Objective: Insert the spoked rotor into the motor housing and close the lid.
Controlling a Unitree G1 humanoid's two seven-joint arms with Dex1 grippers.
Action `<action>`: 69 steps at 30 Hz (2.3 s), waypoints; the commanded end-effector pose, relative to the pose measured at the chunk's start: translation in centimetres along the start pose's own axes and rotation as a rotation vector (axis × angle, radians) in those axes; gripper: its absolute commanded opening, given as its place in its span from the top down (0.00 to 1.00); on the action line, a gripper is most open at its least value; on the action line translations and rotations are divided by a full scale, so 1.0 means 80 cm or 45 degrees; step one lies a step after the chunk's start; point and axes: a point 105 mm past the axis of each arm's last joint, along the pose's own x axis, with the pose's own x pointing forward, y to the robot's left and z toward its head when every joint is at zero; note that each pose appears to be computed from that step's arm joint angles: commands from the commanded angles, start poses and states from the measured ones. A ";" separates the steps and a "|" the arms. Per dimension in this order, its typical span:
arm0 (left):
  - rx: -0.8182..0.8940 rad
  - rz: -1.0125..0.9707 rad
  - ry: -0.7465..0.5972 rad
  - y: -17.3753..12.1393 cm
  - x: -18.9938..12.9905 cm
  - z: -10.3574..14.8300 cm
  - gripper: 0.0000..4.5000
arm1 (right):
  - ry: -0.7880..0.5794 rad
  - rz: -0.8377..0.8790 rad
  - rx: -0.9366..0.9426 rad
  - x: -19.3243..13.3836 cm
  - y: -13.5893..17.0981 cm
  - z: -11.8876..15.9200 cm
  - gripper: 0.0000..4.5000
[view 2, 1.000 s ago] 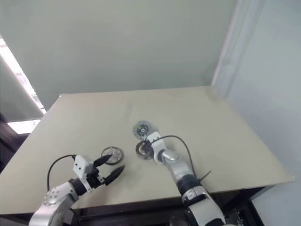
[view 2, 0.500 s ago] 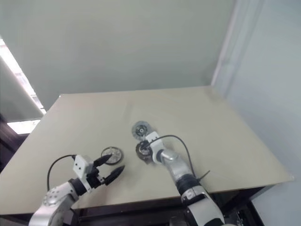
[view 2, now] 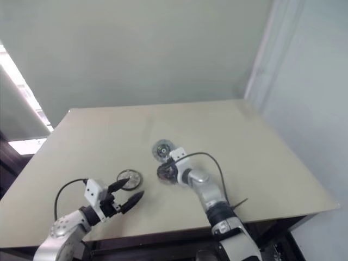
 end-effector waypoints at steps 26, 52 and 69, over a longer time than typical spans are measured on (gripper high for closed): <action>0.030 -0.012 -0.052 -0.005 0.002 0.013 0.00 | 0.060 -0.066 -0.180 0.014 0.003 0.004 0.99; 0.023 -0.012 -0.053 -0.006 0.001 0.012 0.00 | 0.069 -0.038 -0.294 0.016 0.010 0.025 0.99; 0.026 0.003 -0.059 -0.004 -0.001 0.012 0.00 | 0.183 -0.117 -0.345 0.020 -0.008 0.004 0.99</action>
